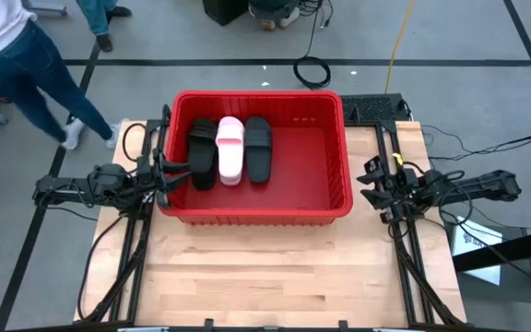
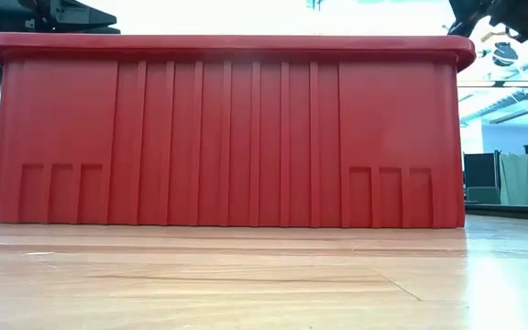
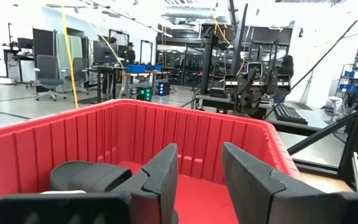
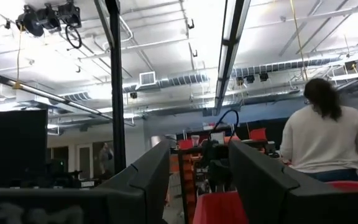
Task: Pick and place slides into bin
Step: Return to Home Position
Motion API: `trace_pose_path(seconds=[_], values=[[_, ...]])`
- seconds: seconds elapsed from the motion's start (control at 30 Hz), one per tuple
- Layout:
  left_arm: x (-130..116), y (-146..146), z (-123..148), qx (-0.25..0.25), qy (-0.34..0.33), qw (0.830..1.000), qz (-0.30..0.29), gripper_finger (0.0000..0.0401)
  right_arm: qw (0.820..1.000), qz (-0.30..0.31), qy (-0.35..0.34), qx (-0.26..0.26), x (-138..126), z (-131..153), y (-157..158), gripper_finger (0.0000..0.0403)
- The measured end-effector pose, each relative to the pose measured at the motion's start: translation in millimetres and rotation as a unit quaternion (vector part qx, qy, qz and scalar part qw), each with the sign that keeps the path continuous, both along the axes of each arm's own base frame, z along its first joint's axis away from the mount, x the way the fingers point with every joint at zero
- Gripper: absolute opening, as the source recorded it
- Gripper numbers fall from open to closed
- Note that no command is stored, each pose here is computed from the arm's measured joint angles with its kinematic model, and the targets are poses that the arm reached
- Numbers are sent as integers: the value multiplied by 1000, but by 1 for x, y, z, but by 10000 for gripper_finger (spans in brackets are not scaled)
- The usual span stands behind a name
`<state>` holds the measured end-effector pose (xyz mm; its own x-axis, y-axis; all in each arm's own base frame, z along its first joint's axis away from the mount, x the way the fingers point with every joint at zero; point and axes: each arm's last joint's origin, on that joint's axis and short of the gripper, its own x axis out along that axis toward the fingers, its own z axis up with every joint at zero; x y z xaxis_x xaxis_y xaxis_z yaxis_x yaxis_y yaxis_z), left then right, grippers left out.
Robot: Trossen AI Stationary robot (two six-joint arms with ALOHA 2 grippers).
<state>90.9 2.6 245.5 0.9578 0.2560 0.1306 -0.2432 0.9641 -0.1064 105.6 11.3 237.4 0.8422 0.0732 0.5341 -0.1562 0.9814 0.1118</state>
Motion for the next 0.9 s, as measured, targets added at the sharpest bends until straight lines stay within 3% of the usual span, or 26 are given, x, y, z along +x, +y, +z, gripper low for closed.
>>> trace_pose_path(seconds=[0.37,0.7,0.9], values=[[3,0,-9,-4,-7,1000,9,127,997,1,-71,13,-12,-4,-2,155],[7,0,-20,0,-9,1000,6,127,997,2,-70,16,-12,-4,-2,155],[9,0,-31,-2,-61,998,5,127,998,1,-65,15,-11,-5,-2,155]])
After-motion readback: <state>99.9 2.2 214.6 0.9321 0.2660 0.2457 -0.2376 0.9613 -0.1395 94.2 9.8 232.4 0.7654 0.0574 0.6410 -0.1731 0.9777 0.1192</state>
